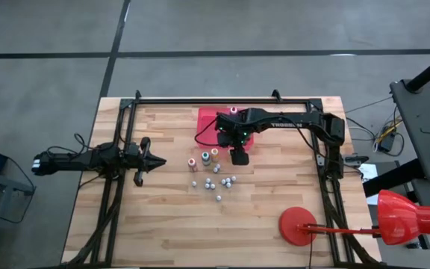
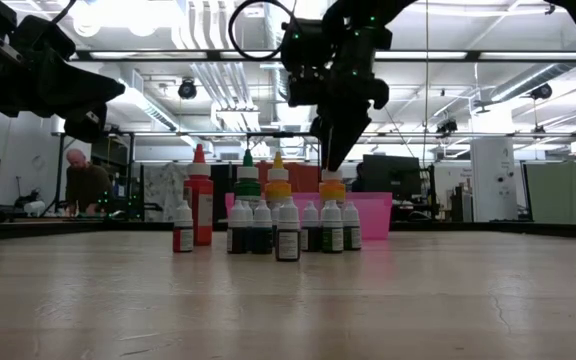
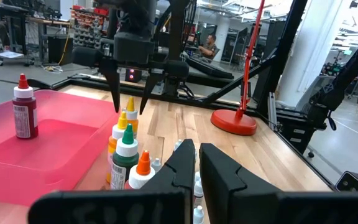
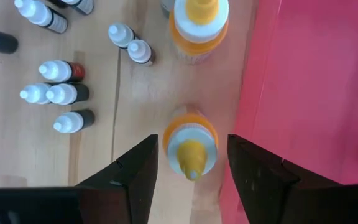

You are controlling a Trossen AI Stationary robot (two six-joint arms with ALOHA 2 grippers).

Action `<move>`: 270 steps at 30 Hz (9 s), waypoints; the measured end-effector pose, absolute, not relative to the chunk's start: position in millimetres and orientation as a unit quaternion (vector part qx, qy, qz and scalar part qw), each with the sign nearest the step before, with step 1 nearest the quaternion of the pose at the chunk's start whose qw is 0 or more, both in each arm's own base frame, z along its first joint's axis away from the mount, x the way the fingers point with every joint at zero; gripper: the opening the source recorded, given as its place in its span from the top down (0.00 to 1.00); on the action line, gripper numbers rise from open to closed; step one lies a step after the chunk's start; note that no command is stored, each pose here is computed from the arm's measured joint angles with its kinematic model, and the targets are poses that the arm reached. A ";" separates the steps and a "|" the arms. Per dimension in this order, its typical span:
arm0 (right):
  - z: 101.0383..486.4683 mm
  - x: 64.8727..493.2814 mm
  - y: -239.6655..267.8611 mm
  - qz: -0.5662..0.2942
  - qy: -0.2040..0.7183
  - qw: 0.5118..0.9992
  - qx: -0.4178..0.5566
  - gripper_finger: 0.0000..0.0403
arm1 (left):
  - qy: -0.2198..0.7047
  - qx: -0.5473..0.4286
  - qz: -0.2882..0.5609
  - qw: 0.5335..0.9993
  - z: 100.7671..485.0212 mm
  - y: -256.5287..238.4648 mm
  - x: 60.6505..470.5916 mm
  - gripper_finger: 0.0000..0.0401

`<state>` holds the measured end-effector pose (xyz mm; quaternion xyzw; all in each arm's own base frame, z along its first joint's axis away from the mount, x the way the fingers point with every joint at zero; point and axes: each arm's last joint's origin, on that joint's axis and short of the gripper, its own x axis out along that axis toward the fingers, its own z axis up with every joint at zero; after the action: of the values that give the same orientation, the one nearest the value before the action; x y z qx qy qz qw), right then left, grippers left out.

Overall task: Pick & Place food coloring
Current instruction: Put the large yellow food coloring bottle into the pink bin, then put the small green food coloring bottle into the pink bin

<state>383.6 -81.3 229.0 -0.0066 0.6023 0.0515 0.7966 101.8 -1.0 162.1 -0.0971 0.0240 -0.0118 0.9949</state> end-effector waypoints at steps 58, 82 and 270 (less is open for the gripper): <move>304.7 363.9 -79.1 0.033 0.587 0.809 0.009 0.73 | 0.024 -0.097 -0.012 0.995 162.2 -1.0 101.8 1.00; 319.1 324.7 -164.1 -0.081 0.581 0.810 0.023 0.73 | 0.024 -0.097 -0.012 0.995 162.1 -1.0 101.8 1.00; 231.5 384.7 14.2 0.130 0.628 0.764 -0.067 0.57 | 0.024 -0.097 -0.012 0.995 162.2 -1.0 101.8 1.00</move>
<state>384.7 14.2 231.5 -0.0666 0.6284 0.1300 0.7641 101.8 -1.0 162.2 -0.0973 0.0236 -0.0118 0.9949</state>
